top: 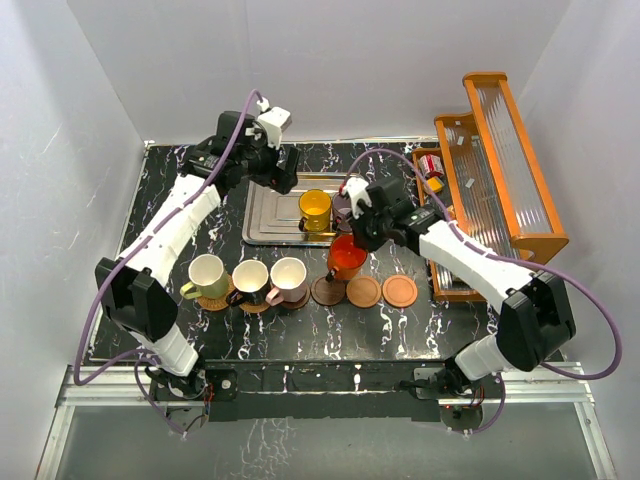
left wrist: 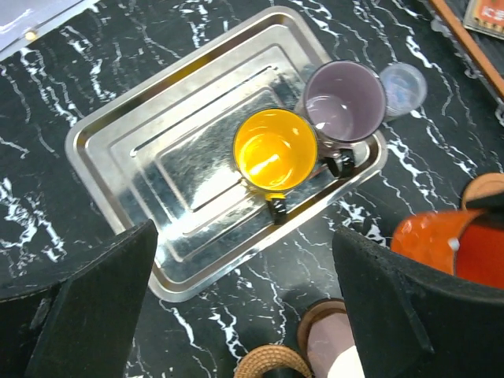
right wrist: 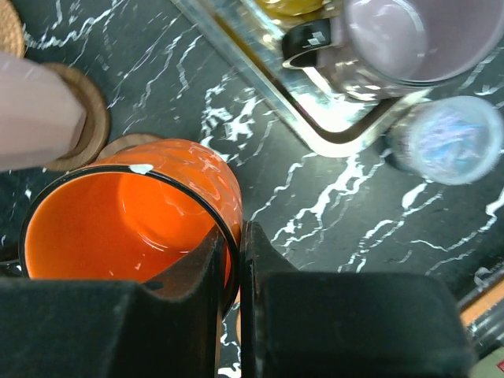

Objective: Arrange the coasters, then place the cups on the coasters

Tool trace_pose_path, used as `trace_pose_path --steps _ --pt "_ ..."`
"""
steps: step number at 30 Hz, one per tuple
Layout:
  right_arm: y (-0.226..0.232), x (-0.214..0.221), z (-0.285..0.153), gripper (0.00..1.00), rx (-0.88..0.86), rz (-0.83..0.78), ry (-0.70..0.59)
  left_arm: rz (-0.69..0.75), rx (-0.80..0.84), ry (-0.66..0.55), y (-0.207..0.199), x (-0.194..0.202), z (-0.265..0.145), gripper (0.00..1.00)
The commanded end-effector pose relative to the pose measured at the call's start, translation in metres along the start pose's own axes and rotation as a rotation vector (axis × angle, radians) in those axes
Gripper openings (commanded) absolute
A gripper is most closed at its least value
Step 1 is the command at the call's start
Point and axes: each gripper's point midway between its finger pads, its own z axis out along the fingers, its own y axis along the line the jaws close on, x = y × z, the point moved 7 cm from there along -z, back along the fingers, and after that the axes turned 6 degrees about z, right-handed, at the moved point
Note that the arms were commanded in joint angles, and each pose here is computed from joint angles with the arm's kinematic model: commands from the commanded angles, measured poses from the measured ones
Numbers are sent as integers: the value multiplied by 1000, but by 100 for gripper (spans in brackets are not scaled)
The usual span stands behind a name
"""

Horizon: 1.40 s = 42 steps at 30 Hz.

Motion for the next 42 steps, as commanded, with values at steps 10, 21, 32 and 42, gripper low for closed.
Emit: trace_pose_path --steps 10,21,32,42 --pt "49 -8 26 0 -13 -103 -88 -23 -121 -83 32 -19 -30 96" --pt "63 2 41 0 -27 -82 -50 -12 -128 -84 33 -17 -31 98" --pt "65 9 50 0 -16 -75 -14 -4 -124 -80 32 -13 -33 99" --pt "65 14 50 0 -14 -77 1 -2 -119 -78 32 -12 -32 99"
